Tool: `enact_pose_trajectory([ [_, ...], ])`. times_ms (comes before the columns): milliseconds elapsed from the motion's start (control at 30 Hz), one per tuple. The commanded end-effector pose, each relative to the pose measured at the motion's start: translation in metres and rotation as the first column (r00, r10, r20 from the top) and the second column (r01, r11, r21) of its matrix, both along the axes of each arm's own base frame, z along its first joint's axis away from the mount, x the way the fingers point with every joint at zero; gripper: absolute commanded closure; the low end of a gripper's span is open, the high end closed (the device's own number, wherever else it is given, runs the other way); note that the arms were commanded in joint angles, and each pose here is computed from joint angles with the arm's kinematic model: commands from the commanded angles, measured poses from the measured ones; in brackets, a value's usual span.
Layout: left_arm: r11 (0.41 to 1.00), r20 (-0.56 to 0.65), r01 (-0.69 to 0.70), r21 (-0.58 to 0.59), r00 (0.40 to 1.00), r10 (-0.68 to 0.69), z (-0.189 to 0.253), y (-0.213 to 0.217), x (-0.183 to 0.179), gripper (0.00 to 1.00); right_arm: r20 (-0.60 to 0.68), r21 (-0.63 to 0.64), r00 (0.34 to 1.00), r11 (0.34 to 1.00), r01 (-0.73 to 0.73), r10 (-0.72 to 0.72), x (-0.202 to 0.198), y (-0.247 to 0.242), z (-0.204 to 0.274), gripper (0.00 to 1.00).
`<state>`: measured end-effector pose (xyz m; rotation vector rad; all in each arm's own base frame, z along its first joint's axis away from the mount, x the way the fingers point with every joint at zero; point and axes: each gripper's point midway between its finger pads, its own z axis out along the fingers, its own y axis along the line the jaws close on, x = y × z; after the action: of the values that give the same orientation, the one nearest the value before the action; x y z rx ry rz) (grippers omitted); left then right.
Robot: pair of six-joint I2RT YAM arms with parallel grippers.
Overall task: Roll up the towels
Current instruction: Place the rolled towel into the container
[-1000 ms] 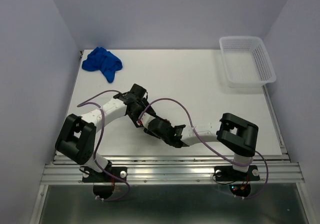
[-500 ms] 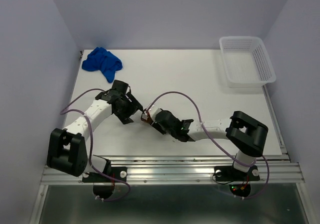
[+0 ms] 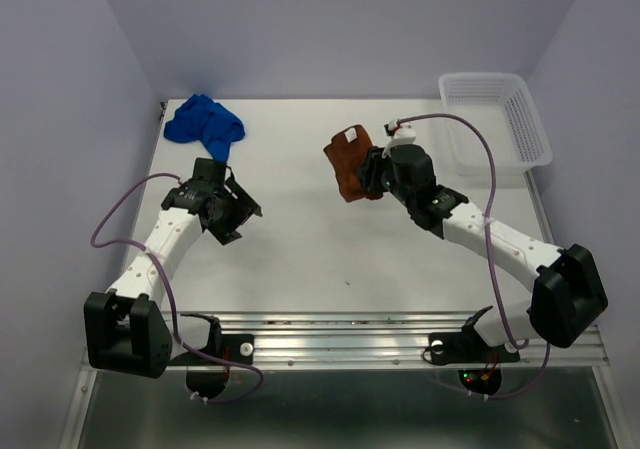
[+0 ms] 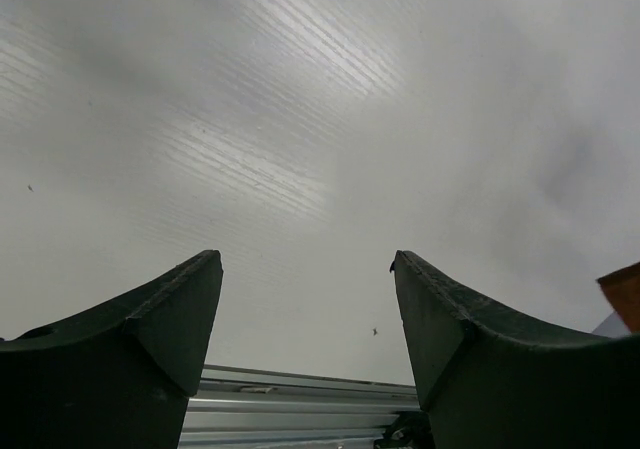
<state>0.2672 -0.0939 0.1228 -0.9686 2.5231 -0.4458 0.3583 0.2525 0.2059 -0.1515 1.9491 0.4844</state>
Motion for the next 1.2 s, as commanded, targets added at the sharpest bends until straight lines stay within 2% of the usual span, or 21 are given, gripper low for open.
enact_pose_trajectory([
  [0, 0.999, 0.014, 0.033, 0.013, 0.999, -0.033, 0.002, 0.001, 0.004, 0.20, 0.067, 0.099, 0.991, 0.989, 0.106, -0.112, 0.032, -0.022, 0.054, 0.99],
  [67, 0.999, 0.012, 0.037, 0.010, 0.999, -0.037, -0.001, 0.000, 0.006, 0.20, 0.168, -0.045, 0.973, 0.985, 0.166, -0.156, 0.047, -0.044, 0.066, 0.99],
  [133, 0.999, 0.014, 0.043, 0.011, 0.999, -0.043, -0.002, 0.000, 0.007, 0.20, 0.268, -0.137, 0.928, 0.943, 0.303, -0.259, 0.072, -0.081, 0.090, 0.99],
  [167, 0.999, 0.024, 0.045, 0.016, 0.999, -0.046, -0.001, 0.001, 0.009, 0.20, 0.336, -0.283, 0.917, 0.906, 0.315, -0.214, 0.082, -0.099, 0.098, 0.99],
  [233, 0.999, 0.032, 0.038, 0.033, 0.999, -0.039, 0.000, 0.004, 0.009, 0.20, 0.393, -0.345, 0.882, 0.848, 0.403, -0.259, 0.111, -0.149, 0.111, 0.99],
  [300, 0.998, 0.041, 0.030, 0.048, 0.999, -0.032, 0.000, 0.007, 0.010, 0.20, 0.452, -0.405, 0.884, 0.854, 0.325, -0.122, 0.130, -0.162, 0.138, 0.99],
  [467, 0.995, 0.075, -0.028, 0.091, 0.997, 0.021, 0.004, 0.020, 0.019, 0.20, 0.528, -0.637, 0.849, 0.664, 0.391, 0.006, 0.178, -0.242, 0.163, 0.99],
  [500, 0.995, 0.079, -0.037, 0.090, 0.996, 0.030, 0.005, 0.021, 0.020, 0.20, 0.524, -0.665, 0.851, 0.641, 0.384, 0.034, 0.185, -0.253, 0.161, 0.99],
  [533, 0.995, 0.091, -0.040, 0.088, 0.995, 0.032, 0.006, 0.021, 0.024, 0.20, 0.527, -0.718, 0.844, 0.585, 0.377, 0.103, 0.198, -0.275, 0.155, 0.99],
  [633, 0.988, 0.099, -0.083, 0.129, 0.993, 0.071, 0.005, 0.036, 0.033, 0.20, 0.608, -0.739, 0.782, 0.456, 0.495, 0.137, 0.217, -0.309, 0.162, 0.99],
  [667, 0.986, 0.103, -0.099, 0.134, 0.991, 0.086, 0.007, 0.042, 0.037, 0.20, 0.575, -0.761, 0.810, 0.439, 0.477, 0.116, 0.232, -0.329, 0.137, 0.99],
  [767, 0.981, 0.098, -0.113, 0.159, 0.990, 0.098, 0.004, 0.052, 0.044, 0.20, 0.587, -0.778, 0.792, 0.387, 0.495, 0.168, 0.253, -0.348, 0.142, 0.99],
  [800, 0.977, 0.107, -0.130, 0.168, 0.988, 0.114, 0.005, 0.059, 0.048, 0.20, 0.604, -0.776, 0.778, 0.353, 0.523, 0.174, 0.262, -0.352, 0.128, 0.99],
  [833, 0.975, 0.104, -0.140, 0.172, 0.987, 0.123, 0.003, 0.062, 0.051, 0.20, 0.591, -0.799, 0.781, 0.278, 0.533, 0.200, 0.264, -0.357, 0.123, 0.99],
  [867, 0.973, 0.107, -0.150, 0.176, 0.985, 0.133, 0.002, 0.065, 0.053, 0.20, 0.598, -0.795, 0.776, 0.276, 0.541, 0.201, 0.265, -0.357, 0.116, 0.99],
  [900, 0.972, 0.108, -0.155, 0.176, 0.985, 0.137, 0.001, 0.068, 0.055, 0.20, 0.600, -0.798, 0.771, 0.238, 0.554, 0.215, 0.267, -0.364, 0.113, 0.99],
  [967, 0.972, 0.107, -0.163, 0.170, 0.984, 0.146, -0.002, 0.070, 0.059, 0.20, 0.604, -0.796, 0.768, 0.208, 0.569, 0.212, 0.275, -0.382, 0.102, 0.99],
  [1033, 0.971, 0.104, -0.162, 0.177, 0.984, 0.145, -0.006, 0.072, 0.060, 0.20, 0.624, -0.782, 0.729, 0.221, 0.583, 0.281, 0.275, -0.387, 0.101, 0.99],
  [1067, 0.969, 0.100, -0.167, 0.180, 0.983, 0.151, -0.009, 0.073, 0.060, 0.20, 0.581, -0.811, 0.729, 0.184, 0.555, 0.362, 0.278, -0.377, 0.087, 0.99],
  [1133, 0.963, 0.098, -0.192, 0.188, 0.979, 0.176, -0.012, 0.077, 0.060, 0.20, 0.565, -0.815, 0.713, 0.148, 0.560, 0.415, 0.280, -0.378, 0.083, 0.99],
  [1167, 0.963, 0.108, -0.200, 0.181, 0.977, 0.183, -0.012, 0.077, 0.062, 0.20, 0.571, -0.814, 0.703, 0.186, 0.550, 0.424, 0.283, -0.379, 0.081, 0.99],
])
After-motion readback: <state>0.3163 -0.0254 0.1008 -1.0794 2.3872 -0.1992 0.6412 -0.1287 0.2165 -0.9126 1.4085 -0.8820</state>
